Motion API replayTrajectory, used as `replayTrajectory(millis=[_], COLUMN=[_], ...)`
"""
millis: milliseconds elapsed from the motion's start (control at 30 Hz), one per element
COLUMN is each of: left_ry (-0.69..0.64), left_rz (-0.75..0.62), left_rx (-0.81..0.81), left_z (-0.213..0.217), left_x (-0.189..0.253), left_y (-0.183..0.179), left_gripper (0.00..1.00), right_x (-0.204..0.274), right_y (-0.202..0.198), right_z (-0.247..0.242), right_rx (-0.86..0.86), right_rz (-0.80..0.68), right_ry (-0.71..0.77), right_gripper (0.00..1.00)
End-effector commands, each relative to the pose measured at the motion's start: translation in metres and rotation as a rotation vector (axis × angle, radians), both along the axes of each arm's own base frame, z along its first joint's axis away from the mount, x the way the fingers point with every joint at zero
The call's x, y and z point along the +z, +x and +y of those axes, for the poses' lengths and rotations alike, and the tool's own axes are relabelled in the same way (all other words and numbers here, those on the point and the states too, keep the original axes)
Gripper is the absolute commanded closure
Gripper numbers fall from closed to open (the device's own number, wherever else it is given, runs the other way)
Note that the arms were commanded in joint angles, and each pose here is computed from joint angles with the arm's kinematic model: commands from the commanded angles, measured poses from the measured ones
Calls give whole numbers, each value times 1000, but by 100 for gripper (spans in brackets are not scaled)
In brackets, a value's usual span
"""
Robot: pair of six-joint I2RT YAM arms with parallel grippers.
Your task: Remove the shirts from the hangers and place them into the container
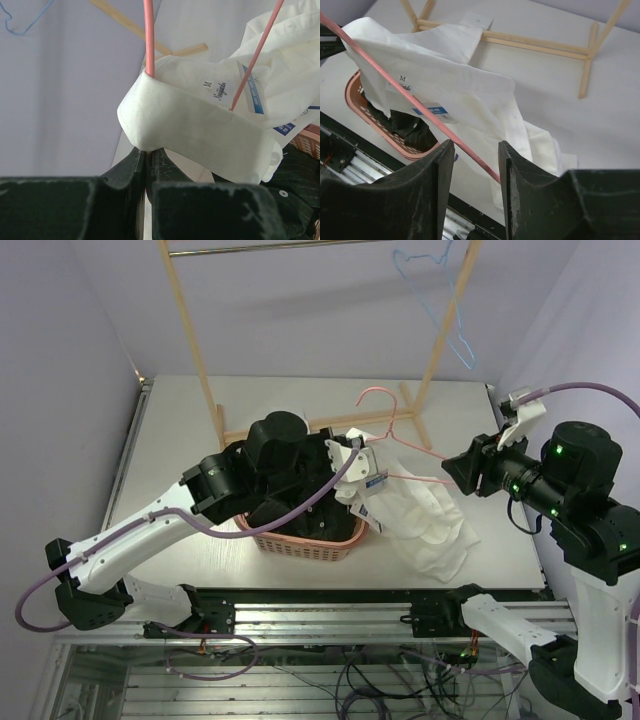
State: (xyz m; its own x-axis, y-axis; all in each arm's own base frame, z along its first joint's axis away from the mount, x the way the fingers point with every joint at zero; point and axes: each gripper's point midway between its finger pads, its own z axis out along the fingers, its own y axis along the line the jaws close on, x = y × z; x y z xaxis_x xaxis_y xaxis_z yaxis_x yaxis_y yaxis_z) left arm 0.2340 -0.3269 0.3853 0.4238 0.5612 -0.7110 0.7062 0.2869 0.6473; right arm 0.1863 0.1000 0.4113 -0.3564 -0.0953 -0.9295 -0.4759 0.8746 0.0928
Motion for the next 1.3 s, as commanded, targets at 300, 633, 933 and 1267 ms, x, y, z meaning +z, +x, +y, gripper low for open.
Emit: replayTrajectory(millis=[300, 633, 933, 1267], left_ry=[-87, -186, -322, -428], left_rz=[-40, -143, -236, -190], left_rx=[47, 184, 257, 384], left_z=[-14, -45, -70, -47], left_x=[29, 51, 98, 80], left_y=[16, 60, 88, 92], left_gripper=[93, 93, 93, 60], right_x=[1, -2, -1, 33], right_y=[-15, -2, 22, 49], right_z=[19, 1, -13, -38], right_rx=[141, -6, -149, -318], right_rz=[-17, -32, -59, -153], right_ry=[33, 38, 50, 16], right_gripper=[91, 100, 100, 100])
